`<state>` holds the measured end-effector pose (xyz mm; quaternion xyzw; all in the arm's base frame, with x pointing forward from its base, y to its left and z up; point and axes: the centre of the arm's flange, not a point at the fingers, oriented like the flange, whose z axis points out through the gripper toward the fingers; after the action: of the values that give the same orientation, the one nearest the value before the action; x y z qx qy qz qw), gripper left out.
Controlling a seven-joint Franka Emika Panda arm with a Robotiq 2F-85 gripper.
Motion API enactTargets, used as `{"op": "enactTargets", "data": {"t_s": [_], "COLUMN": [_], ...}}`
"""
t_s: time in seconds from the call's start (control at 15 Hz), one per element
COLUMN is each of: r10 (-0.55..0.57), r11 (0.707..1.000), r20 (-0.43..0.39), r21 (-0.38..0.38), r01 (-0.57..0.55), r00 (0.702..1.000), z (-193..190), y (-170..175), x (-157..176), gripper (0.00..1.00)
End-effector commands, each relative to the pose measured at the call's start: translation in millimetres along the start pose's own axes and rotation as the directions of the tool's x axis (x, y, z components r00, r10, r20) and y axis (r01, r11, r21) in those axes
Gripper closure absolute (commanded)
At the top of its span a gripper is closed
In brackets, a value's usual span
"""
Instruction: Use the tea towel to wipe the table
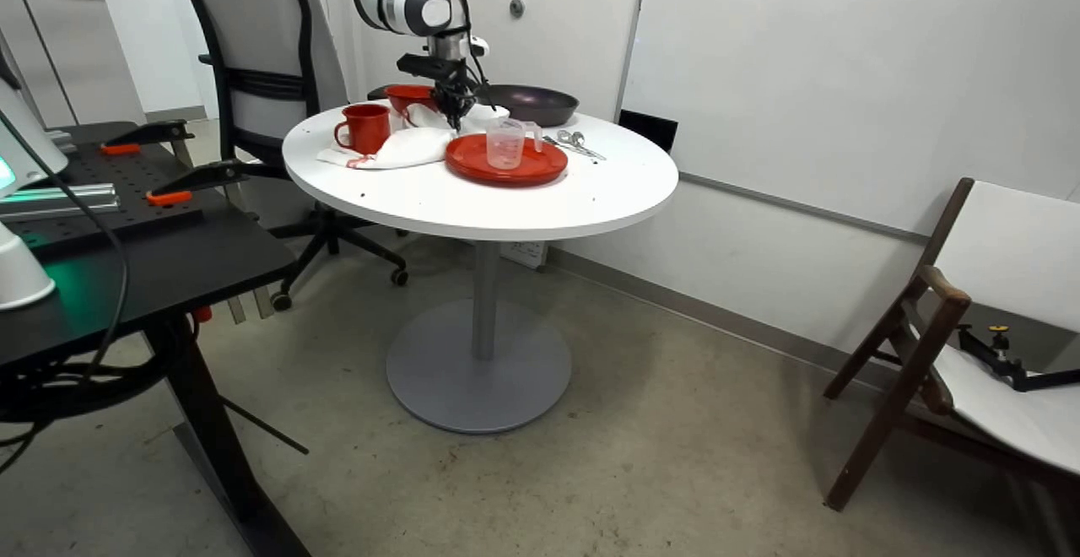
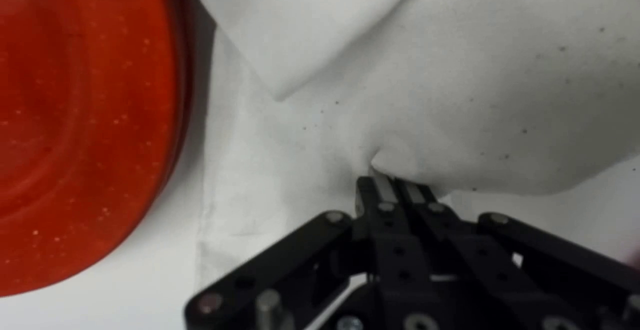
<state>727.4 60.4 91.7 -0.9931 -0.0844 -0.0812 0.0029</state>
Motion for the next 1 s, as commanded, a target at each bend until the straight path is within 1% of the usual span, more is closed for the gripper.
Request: {"op": "enactTargets", "data": {"t_s": [0.0,0.27,0.6,0.73,0.93], "r10": [0.036,0.063,0.122,0.152,0.208], "r11": [0.999,0.996,0.987,0.983,0.976], "r20": [-0.027,-0.049,-0.084,-0.087,-0.077], "r21": [-0.024,-0.052,-0.092,-0.089,-0.057], "r01": [-0.036,-0.066,-0.129,-0.159,-0.213], "r00": [0.999,0.997,0.989,0.985,0.975], "z": [12,9,1,4,15], "y": [11,31,62,68,64], "x": [16,24,30,29,22], "gripper": [0.99,0.99,0.99,0.99,0.99]}}
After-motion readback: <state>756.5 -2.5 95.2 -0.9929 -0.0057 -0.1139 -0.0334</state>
